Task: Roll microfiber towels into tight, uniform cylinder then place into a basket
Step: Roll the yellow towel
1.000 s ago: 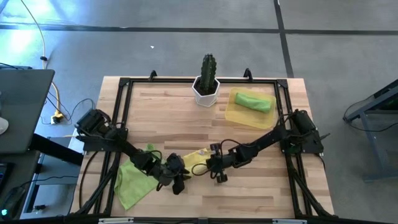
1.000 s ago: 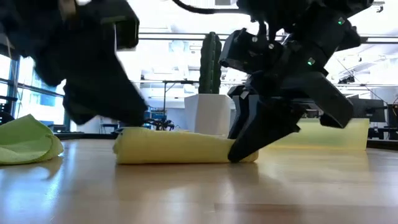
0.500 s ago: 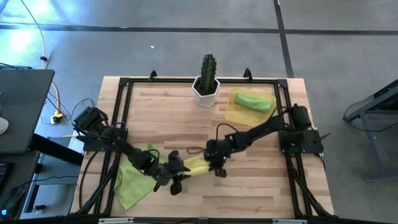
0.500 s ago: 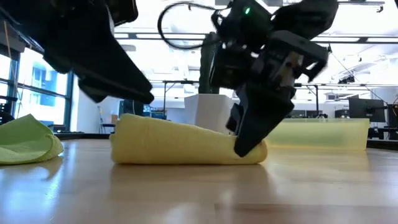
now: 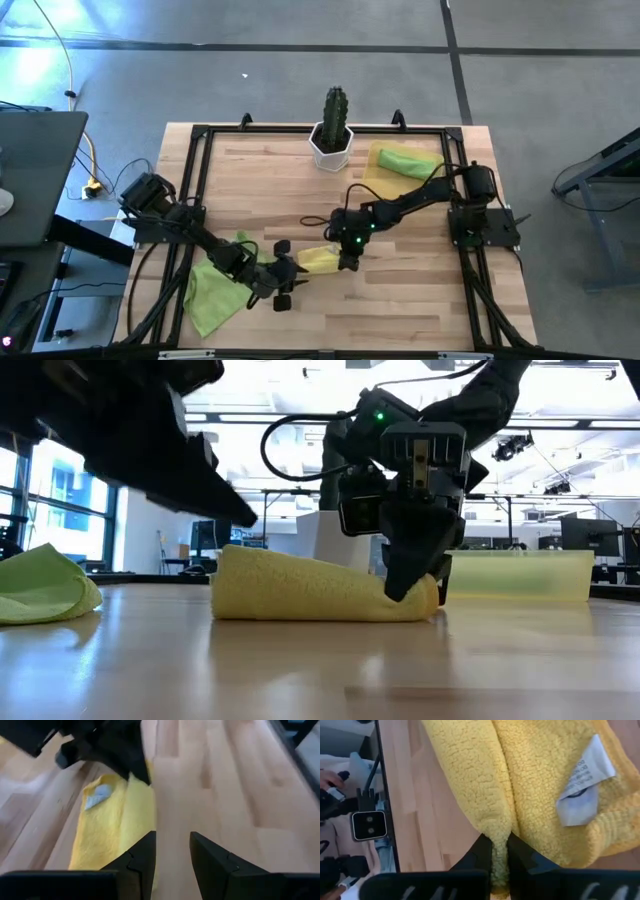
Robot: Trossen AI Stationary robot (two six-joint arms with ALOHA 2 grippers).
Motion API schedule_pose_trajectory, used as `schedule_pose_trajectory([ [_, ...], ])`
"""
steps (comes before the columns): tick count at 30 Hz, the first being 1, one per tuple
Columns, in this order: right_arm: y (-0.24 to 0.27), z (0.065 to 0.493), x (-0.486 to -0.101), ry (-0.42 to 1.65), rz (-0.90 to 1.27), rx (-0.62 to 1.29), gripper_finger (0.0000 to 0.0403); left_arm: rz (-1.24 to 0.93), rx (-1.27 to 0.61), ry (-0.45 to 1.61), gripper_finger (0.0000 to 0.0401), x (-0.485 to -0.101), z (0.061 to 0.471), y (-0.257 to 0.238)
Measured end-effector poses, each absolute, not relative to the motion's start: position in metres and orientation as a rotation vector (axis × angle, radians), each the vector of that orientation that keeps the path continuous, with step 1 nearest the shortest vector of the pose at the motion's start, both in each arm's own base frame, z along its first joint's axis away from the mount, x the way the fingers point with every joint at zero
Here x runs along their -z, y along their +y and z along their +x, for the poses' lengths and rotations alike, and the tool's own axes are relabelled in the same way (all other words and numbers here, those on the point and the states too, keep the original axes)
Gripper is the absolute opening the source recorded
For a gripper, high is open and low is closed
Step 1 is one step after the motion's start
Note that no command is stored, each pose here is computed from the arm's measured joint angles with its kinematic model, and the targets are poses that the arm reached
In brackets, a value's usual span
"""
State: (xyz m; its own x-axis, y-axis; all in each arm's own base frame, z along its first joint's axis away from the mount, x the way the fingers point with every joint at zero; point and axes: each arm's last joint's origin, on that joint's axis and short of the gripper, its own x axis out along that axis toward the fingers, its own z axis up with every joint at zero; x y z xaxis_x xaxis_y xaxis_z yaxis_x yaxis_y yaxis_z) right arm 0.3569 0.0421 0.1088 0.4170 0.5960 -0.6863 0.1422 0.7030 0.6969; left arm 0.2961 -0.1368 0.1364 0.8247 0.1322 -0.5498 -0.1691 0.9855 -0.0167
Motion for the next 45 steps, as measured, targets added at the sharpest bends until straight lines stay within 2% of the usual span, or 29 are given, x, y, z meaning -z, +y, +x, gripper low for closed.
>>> schedule_pose_trajectory([
  [6, 0.043, 0.357, -0.109, 1.127, 0.769, -0.32, 0.0009, -0.132, -0.248, 0.614, 0.0109, -0.119, 0.302, -0.126],
  [13, 0.042, 0.357, -0.11, 1.123, 0.758, -0.311, 0.0016, -0.261, -0.257, 0.719, 0.0101, -0.11, 0.299, -0.121],
  [23, 0.036, 0.357, -0.114, 1.075, 0.63, -0.385, 0.0091, -0.371, -0.286, 0.756, 0.0092, -0.096, 0.3, -0.123],
  [29, 0.027, 0.351, -0.143, 1.012, 0.561, -0.411, 0.0111, -0.41, -0.299, 0.75, 0.0092, -0.094, 0.3, -0.123],
  [34, 0.035, 0.342, -0.178, 0.902, 0.355, -0.361, 0.0108, -0.414, -0.297, 0.752, 0.0092, -0.094, 0.3, -0.123],
  [37, 0.054, 0.336, -0.191, 0.847, 0.145, -0.321, 0.0103, -0.418, -0.297, 0.748, 0.0092, -0.094, 0.3, -0.123],
  [41, 0.094, 0.329, -0.188, 0.818, -0.145, -0.337, 0.0103, -0.424, -0.301, 0.748, 0.0092, -0.093, 0.3, -0.123],
  [45, 0.12, 0.325, -0.174, 0.826, -0.273, -0.212, 0.0103, -0.423, -0.302, 0.75, 0.0092, -0.093, 0.3, -0.123],
])
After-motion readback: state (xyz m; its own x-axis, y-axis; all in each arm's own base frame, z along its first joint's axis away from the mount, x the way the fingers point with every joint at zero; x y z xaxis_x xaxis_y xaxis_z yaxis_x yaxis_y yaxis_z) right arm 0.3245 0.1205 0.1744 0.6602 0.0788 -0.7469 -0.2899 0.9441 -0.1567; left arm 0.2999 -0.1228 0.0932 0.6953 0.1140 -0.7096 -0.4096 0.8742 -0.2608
